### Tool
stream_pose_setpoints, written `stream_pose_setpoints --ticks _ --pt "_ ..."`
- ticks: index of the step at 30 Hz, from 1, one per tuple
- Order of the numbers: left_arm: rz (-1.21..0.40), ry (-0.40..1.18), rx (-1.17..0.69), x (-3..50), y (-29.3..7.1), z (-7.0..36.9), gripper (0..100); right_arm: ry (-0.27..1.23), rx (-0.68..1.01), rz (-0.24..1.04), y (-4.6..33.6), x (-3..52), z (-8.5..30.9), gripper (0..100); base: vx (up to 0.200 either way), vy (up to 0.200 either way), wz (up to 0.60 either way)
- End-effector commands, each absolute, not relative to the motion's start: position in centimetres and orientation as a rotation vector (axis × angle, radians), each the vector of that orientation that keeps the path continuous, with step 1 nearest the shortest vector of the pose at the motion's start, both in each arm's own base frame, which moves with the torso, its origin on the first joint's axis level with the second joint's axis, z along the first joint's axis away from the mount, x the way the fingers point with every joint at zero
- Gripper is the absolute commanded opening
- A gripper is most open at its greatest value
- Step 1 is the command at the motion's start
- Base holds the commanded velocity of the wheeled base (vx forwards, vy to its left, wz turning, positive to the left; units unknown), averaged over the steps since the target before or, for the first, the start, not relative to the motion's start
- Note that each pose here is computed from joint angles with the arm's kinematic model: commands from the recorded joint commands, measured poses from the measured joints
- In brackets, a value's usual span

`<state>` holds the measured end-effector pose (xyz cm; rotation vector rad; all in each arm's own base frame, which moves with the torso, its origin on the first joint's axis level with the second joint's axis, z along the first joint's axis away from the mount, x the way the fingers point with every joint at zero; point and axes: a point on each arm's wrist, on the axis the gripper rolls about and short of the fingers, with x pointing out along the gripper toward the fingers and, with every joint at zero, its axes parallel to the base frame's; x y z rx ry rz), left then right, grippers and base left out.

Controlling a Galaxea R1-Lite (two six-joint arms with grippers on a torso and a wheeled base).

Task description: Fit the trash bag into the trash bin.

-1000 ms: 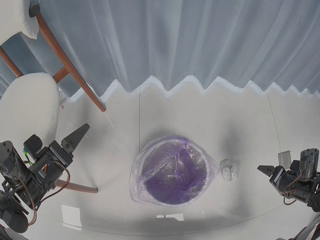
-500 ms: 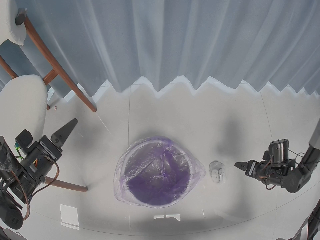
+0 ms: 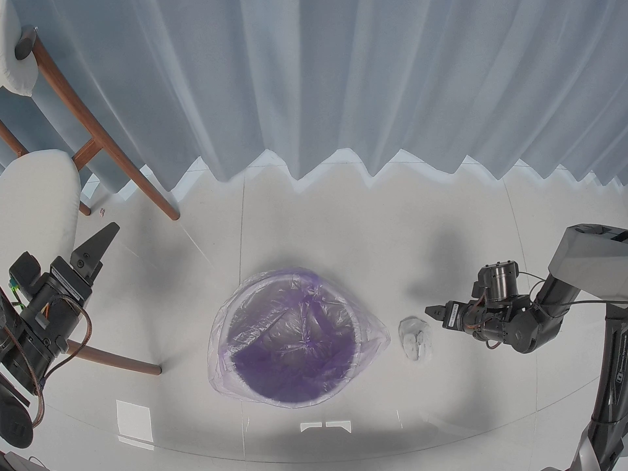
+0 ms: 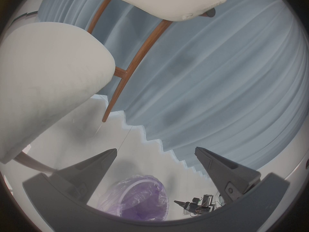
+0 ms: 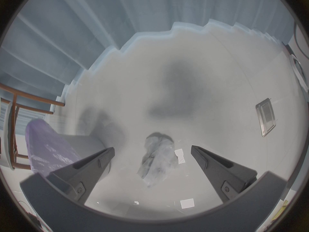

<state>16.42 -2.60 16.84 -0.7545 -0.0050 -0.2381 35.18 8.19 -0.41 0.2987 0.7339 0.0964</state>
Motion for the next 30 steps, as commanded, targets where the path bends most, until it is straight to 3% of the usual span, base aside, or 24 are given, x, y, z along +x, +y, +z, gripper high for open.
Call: stream_pose_setpoints --ticks 1,11,30 --pt "-0.244 -0.014 -0.761 16.2 -2.5 17.0 100 0.764 0.279 0.130 10.1 36.5 -1.9 100 -0.200 0.000 0.00" --pt "-0.275 0.021 -0.716 16.2 -2.6 16.7 100 0.745 0.248 0.141 11.6 39.0 -3.3 100 -0.200 0.000 0.00" --pt "-0.228 0.010 -0.665 16.6 -1.9 16.9 100 0.715 0.143 0.144 12.9 45.1 -5.3 100 0.000 0.000 0.00"
